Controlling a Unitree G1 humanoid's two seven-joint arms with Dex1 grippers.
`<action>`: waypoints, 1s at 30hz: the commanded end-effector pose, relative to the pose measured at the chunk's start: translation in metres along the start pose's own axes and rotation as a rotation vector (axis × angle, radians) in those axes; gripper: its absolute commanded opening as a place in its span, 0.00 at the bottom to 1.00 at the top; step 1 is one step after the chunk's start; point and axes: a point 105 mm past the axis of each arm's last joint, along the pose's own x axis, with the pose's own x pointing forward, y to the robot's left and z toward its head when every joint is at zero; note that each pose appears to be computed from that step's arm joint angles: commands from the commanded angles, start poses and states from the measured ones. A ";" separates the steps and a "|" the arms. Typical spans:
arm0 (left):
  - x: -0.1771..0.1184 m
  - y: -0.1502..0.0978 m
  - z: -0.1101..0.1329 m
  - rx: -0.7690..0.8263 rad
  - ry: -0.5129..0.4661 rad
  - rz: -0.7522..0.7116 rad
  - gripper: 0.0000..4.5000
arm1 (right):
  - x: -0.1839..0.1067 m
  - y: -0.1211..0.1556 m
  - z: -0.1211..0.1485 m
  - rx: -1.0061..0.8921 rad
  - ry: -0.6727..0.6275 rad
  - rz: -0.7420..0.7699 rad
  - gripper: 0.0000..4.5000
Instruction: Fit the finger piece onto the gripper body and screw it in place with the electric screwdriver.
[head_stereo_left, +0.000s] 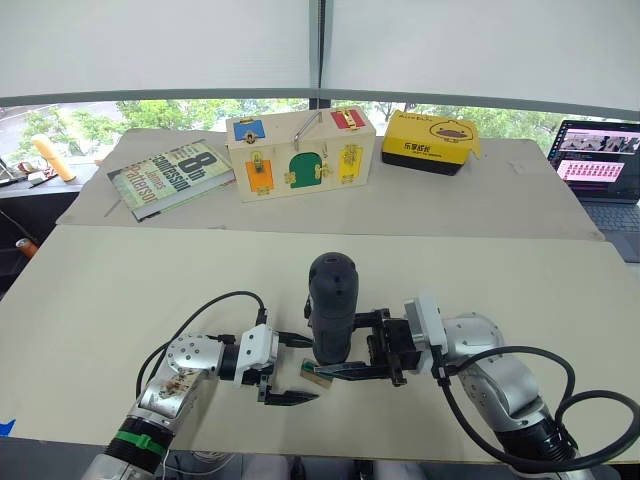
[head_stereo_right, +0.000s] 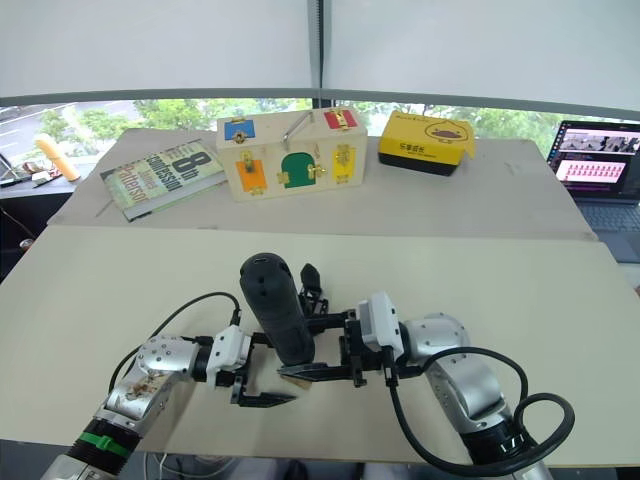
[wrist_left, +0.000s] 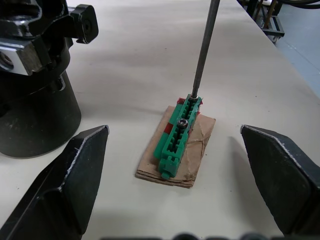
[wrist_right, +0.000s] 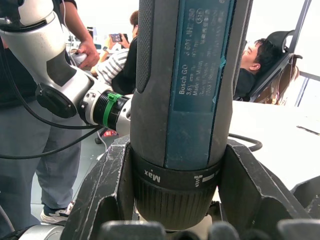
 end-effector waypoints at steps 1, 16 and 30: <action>0.007 -0.015 -0.021 -0.097 0.039 -0.040 1.00 | 0.004 0.002 0.010 -0.029 -0.032 0.016 0.43; 0.007 -0.014 -0.021 -0.098 0.037 -0.034 1.00 | 0.004 0.002 0.003 -0.017 -0.011 -0.012 0.43; -0.001 -0.014 -0.019 -0.095 0.006 -0.013 1.00 | 0.004 0.003 0.021 -0.065 -0.114 0.012 0.43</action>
